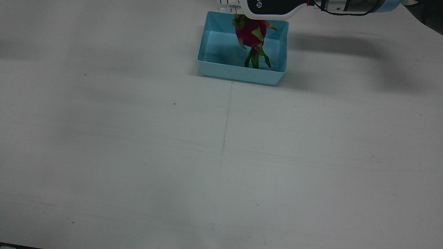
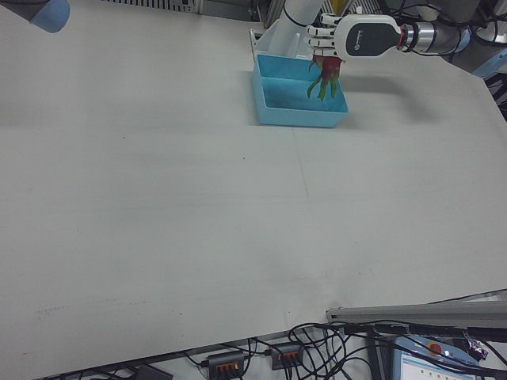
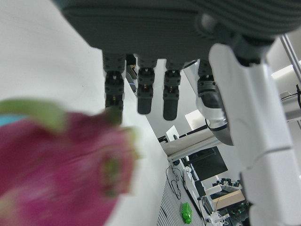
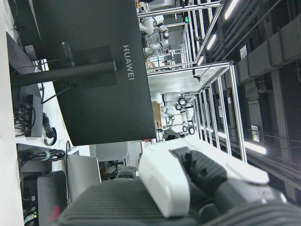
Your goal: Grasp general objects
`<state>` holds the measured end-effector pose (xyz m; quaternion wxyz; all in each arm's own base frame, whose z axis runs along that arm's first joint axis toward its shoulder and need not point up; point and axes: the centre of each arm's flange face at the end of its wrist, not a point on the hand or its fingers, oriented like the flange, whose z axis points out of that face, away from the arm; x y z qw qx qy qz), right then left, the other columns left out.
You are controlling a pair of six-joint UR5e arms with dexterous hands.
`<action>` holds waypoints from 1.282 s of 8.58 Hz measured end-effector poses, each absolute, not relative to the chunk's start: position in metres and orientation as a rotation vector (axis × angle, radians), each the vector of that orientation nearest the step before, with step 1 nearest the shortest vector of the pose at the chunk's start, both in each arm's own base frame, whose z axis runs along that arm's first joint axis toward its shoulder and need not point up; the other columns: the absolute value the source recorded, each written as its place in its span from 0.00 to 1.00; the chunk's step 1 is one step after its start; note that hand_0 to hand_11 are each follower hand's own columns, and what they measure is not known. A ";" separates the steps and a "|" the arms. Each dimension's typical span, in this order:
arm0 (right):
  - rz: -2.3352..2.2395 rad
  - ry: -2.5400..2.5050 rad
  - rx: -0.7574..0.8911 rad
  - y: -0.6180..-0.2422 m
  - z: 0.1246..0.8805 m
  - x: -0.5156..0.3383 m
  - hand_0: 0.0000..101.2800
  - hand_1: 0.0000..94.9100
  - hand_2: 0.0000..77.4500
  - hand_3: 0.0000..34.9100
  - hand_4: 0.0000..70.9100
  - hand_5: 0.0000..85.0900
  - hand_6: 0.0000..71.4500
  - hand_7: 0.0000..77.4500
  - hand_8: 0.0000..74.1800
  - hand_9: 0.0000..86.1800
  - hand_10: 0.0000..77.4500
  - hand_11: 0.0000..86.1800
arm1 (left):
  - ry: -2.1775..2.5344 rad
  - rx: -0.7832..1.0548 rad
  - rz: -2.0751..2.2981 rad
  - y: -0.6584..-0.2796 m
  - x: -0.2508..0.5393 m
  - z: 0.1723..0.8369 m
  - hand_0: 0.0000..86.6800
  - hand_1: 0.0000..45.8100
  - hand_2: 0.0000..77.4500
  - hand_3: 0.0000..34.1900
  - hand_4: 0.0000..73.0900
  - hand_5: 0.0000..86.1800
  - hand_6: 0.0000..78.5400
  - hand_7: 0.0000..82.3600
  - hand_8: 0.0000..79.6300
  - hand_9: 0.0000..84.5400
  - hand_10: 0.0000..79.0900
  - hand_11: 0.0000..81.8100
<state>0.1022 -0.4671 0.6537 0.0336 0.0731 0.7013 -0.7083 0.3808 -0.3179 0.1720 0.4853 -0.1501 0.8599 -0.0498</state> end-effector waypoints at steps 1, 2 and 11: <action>-2.179 2.157 0.225 -0.467 0.654 0.102 0.00 1.00 1.00 0.00 0.00 0.00 0.00 0.00 0.00 0.01 0.00 0.00 | 2.081 -0.359 -0.142 -0.322 0.379 0.181 0.57 0.00 0.01 0.22 0.28 0.82 0.10 0.21 0.10 0.13 0.48 0.11; -2.180 2.156 0.225 -0.467 0.654 0.102 0.00 1.00 1.00 0.00 0.00 0.00 0.00 0.00 0.00 0.01 0.00 0.01 | 2.064 -0.344 -0.174 -0.334 0.376 0.193 0.60 0.00 0.01 0.21 0.27 0.80 0.10 0.17 0.09 0.13 0.48 0.11; -2.181 2.156 0.226 -0.467 0.655 0.101 0.00 1.00 1.00 0.00 0.00 0.00 0.00 0.00 0.00 0.01 0.00 0.01 | 2.125 0.165 -1.003 -0.702 0.157 0.382 0.80 0.00 0.01 0.21 0.69 0.81 0.42 0.44 0.35 0.21 0.48 0.19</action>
